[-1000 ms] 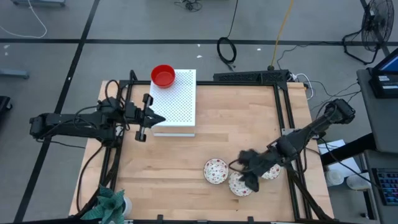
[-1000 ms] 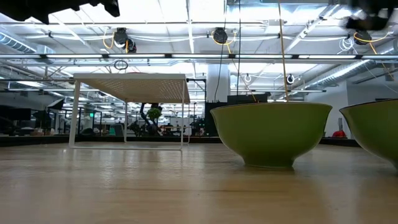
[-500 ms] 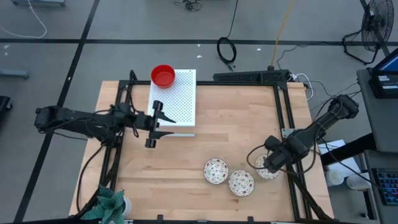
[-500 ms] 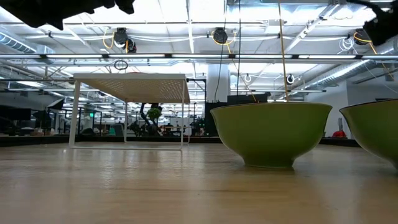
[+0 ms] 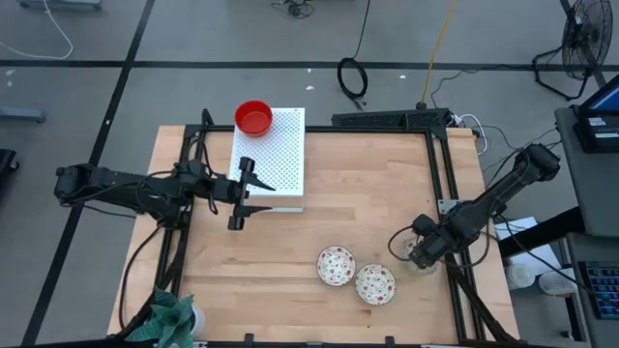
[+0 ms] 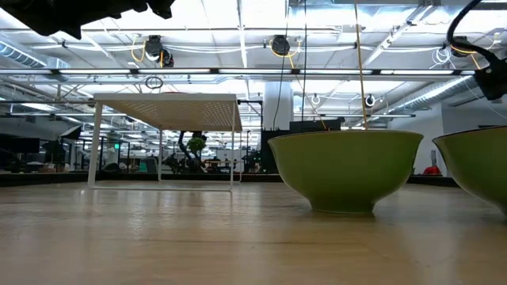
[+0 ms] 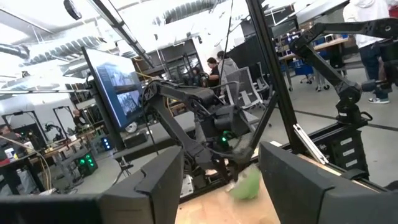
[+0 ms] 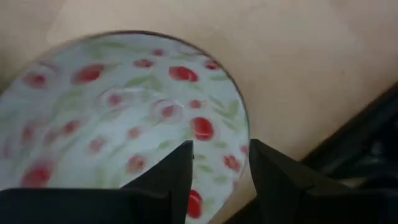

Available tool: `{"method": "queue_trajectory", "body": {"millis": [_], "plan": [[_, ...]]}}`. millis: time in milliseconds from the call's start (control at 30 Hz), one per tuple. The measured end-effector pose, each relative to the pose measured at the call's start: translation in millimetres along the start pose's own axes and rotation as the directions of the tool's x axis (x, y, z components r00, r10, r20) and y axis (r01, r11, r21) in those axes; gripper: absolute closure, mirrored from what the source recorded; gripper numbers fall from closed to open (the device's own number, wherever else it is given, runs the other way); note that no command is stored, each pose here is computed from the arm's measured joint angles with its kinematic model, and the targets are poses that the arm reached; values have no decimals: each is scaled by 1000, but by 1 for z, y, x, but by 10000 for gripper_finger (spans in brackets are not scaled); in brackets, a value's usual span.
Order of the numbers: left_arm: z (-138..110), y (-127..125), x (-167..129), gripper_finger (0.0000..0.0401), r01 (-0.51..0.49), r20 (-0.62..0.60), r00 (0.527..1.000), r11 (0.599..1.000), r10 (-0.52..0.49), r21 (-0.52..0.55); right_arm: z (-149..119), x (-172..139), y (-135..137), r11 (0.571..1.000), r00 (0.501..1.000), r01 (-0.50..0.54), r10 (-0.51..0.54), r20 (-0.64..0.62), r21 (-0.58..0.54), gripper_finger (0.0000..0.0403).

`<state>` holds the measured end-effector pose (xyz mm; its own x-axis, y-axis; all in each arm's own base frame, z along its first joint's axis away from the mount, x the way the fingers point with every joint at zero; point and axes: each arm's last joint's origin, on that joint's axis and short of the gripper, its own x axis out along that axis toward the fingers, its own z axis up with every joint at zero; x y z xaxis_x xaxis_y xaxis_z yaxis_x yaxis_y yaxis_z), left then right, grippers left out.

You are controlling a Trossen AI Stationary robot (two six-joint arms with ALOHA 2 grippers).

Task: Pick & Place Mini bowls
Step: Put the right white patterned bowl on the shelf

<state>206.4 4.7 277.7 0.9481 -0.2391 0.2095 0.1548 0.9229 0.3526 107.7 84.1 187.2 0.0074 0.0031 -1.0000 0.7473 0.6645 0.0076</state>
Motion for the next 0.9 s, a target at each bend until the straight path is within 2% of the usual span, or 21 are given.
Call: {"method": "queue_trajectory", "body": {"millis": [133,467,900], "plan": [[0,0,0,187,1,-4,1000,1000,-1,-2,0,8,2,998,998,-55,55,2,-10,263],[-1,0,0,187,2,-7,1000,1000,-2,-16,0,18,3,996,996,-91,91,7,-24,264],[-1,0,0,187,2,-8,1000,1000,-2,-16,2,14,22,959,959,-283,284,20,-26,264]]}}
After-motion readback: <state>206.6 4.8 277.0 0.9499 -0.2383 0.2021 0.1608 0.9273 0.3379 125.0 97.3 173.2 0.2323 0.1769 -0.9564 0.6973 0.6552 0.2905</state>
